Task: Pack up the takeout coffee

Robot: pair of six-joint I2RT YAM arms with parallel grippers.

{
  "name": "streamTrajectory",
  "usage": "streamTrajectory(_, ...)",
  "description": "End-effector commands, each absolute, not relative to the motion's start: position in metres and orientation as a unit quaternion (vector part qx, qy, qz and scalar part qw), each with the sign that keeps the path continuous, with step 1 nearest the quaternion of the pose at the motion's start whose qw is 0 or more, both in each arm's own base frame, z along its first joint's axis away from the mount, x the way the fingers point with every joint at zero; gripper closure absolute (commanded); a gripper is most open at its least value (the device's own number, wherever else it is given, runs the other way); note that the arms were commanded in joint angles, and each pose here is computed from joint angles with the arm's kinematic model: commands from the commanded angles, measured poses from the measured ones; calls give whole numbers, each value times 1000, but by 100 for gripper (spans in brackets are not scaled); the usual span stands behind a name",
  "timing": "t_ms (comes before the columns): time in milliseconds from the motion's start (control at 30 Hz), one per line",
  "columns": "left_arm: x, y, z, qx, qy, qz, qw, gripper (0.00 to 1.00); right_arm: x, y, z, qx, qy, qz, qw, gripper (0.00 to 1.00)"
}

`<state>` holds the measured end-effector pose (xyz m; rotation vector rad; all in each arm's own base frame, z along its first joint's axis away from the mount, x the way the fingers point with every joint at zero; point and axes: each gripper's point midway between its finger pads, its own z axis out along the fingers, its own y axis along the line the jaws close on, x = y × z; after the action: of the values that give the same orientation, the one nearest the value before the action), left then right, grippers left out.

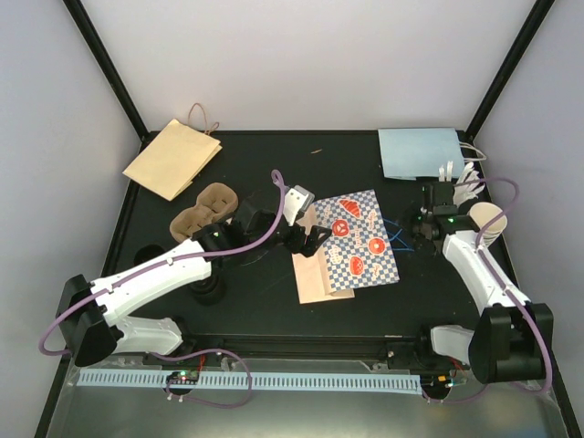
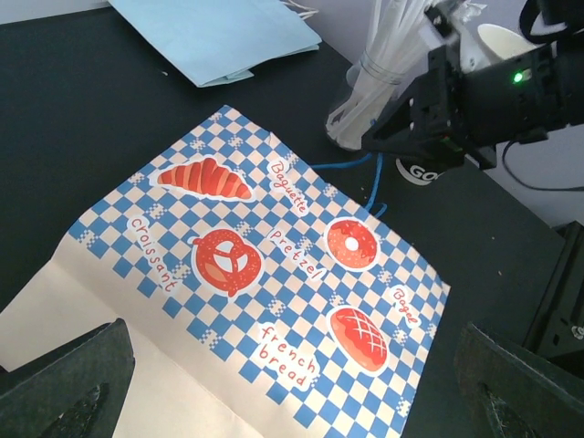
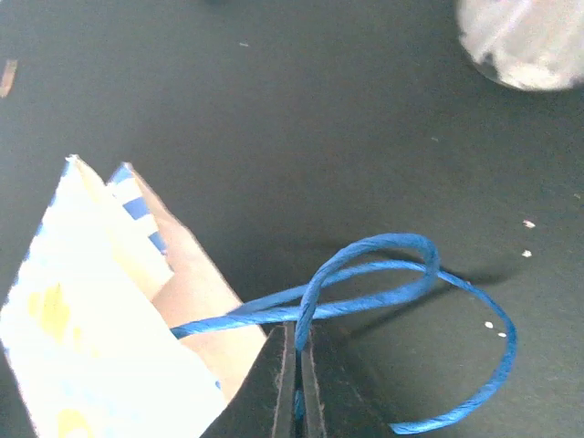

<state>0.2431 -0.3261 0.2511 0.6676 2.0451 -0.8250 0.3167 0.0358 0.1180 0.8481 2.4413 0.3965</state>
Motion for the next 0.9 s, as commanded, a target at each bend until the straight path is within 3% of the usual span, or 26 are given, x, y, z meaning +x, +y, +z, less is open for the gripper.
streamTrajectory(0, 242, -328, 260, 276, 801, -328, 419, 1, 325, 60, 167, 269, 891, 217, 295, 99)
streamTrajectory(333, 234, -366, 267, 318, 781, -362, 398, 3, 304, 121, 267, 206, 849, 336, 352, 96)
streamTrajectory(567, 241, -383, 280, 319, 768, -374, 411, 7, 293, 150, 288, 184, 840, 363, 358, 94)
streamTrajectory(867, 250, -397, 285, 321, 755, -376, 431, 30, 287, 177, 286, 154, 841, 381, 352, 94)
